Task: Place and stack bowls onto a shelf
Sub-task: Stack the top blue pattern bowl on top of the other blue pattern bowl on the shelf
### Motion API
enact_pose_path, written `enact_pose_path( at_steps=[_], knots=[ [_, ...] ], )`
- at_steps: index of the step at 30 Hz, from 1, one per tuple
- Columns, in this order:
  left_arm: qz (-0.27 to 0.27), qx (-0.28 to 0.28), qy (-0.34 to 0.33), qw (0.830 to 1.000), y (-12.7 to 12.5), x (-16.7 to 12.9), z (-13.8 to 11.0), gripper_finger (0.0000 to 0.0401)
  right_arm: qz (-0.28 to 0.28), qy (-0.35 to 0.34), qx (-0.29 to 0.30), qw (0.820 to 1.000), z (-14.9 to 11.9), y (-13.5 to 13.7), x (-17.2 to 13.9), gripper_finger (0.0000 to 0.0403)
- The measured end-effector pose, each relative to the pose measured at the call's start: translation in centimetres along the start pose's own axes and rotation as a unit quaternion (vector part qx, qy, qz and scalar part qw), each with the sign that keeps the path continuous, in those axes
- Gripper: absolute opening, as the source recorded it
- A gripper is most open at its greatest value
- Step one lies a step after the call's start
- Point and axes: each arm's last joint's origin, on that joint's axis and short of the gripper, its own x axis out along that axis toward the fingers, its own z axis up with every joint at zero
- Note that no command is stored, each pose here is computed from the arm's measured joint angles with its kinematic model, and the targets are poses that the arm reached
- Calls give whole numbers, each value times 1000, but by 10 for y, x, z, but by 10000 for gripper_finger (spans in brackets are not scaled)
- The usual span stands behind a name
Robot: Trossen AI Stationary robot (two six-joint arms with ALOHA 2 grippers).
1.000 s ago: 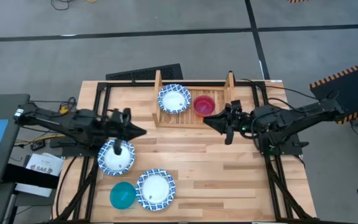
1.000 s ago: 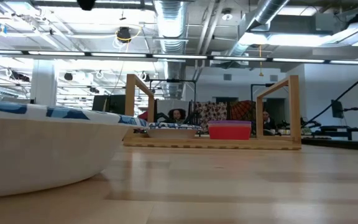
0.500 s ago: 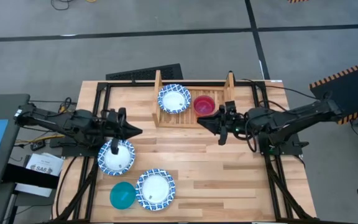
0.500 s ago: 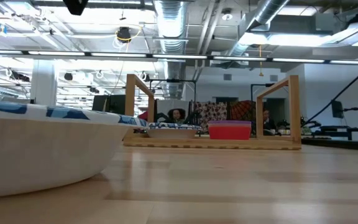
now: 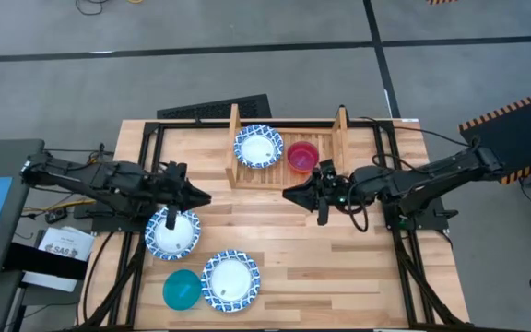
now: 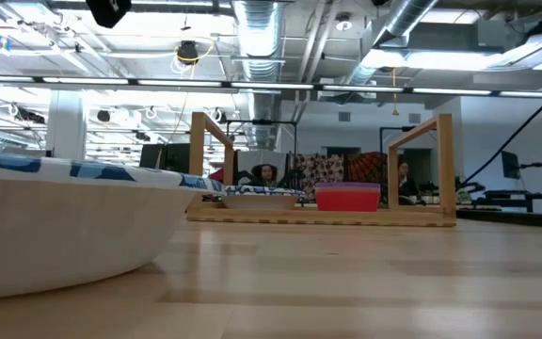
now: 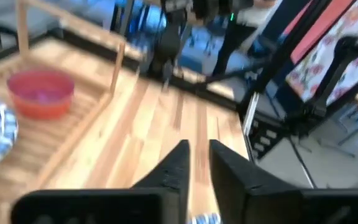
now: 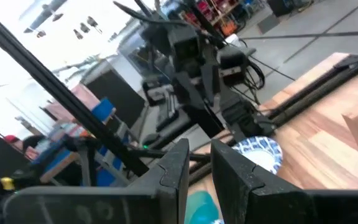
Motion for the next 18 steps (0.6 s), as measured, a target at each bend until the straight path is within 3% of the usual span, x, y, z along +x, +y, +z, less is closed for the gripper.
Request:
enact_pose_path(
  at_steps=[4, 7, 13, 18],
  knots=[
    [6, -2, 96, 995, -11, 10, 5, 109, 7, -9, -3, 1000, 4, 2, -3, 95],
    [27, -4, 186, 982, -19, 16, 2, 155, 7, -9, -8, 1000, 5, 2, -4, 95],
    [134, -43, 364, 921, -21, 19, -31, 217, -1, 2, -12, 1000, 3, 1, -5, 95],
    [208, -100, 418, 879, -23, 23, -69, 229, -9, 12, -16, 1000, 1, -1, -5, 95]
  ],
)
